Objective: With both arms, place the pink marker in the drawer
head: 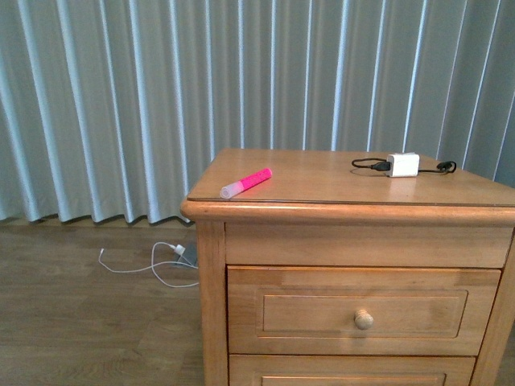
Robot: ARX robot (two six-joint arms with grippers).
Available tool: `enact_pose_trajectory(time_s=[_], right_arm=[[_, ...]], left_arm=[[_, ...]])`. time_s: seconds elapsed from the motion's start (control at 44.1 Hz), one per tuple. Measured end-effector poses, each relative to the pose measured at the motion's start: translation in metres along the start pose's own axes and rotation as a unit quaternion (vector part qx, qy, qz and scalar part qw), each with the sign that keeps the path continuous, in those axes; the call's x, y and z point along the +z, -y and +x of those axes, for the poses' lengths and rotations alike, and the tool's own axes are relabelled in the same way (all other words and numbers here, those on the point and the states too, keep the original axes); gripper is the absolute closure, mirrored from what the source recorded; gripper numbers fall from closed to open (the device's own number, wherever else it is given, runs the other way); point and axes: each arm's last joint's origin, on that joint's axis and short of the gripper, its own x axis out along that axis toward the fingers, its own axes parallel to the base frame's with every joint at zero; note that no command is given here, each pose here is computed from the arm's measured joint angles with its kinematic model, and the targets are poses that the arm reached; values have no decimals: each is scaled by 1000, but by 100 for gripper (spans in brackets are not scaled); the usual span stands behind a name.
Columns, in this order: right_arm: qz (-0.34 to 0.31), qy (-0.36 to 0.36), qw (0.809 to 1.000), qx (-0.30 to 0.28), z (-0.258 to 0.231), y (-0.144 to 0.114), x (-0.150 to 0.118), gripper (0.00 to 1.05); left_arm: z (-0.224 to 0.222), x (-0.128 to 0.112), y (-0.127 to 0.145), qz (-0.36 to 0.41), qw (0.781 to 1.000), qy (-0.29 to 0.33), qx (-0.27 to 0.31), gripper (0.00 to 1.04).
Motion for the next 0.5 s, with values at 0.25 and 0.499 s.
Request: enact_pose_trajectory(time_s=[0.25, 0.499], right_arm=[[0, 0, 1000, 0, 0, 0, 0, 9], [0, 0, 1000, 0, 0, 0, 0, 9]], left_arm=[[0, 0, 0, 0, 1000, 0, 0, 6], [0, 0, 0, 0, 1000, 0, 0, 6]])
